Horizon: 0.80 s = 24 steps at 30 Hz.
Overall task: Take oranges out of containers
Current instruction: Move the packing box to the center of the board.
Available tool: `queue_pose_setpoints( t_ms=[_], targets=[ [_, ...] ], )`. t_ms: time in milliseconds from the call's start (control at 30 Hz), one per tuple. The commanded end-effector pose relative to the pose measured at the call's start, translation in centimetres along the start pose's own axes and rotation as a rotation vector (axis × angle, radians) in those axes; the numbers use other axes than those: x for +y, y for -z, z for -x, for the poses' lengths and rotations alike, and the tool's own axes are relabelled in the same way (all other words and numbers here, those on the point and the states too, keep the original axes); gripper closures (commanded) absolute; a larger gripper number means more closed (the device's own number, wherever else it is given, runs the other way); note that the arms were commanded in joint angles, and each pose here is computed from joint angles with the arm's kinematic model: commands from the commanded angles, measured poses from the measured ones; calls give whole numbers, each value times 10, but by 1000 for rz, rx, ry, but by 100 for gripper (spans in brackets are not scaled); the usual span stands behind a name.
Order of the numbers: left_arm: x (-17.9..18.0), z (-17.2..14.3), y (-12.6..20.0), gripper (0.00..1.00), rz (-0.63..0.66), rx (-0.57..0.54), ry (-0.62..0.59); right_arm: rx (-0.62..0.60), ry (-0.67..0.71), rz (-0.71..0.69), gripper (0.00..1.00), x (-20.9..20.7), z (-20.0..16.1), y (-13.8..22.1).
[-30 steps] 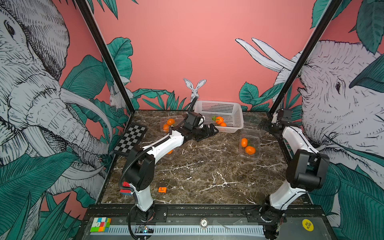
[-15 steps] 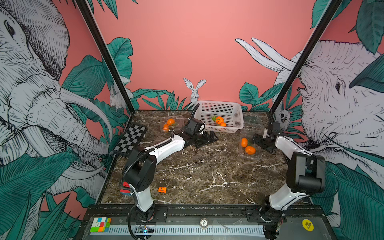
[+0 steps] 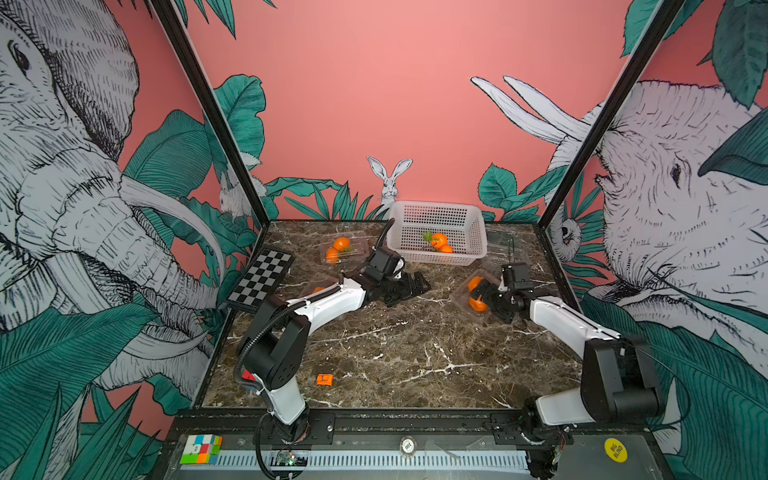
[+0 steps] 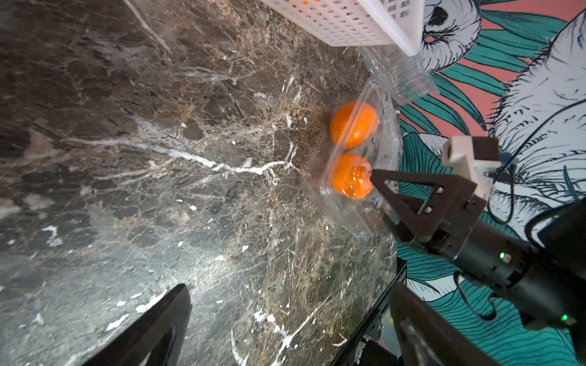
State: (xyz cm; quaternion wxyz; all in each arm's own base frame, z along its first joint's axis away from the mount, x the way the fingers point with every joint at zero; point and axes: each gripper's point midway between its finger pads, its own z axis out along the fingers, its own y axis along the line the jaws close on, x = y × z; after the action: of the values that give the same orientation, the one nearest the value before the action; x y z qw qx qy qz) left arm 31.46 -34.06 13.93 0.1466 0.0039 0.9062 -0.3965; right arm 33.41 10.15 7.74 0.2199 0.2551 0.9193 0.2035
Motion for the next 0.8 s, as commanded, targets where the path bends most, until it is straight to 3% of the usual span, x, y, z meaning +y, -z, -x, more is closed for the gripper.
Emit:
queue_pose_setpoints(
  t_ms=[0, 100, 267, 367, 533, 767],
  targets=[
    [-7, 5, 18, 1, -21, -45, -22, -62, -108, 123, 2, 51, -5, 8],
    [0, 9, 27, 1, -12, -66, -10, -41, -53, 112, 1, 61, -9, 19],
    [2, 14, 36, 1, -14, -87, -33, -135, 56, -34, 1, 21, 18, 59],
    [-2, 17, 29, 1, -24, -70, -45, -169, 82, -34, 1, 2, 39, 72],
    [-12, 38, 3, 1, -68, -77, -33, -100, 235, -66, 2, -9, 62, 54],
    [-44, 59, -37, 1, -150, -110, -31, -58, 371, 30, 2, 12, 74, 11]
  ],
)
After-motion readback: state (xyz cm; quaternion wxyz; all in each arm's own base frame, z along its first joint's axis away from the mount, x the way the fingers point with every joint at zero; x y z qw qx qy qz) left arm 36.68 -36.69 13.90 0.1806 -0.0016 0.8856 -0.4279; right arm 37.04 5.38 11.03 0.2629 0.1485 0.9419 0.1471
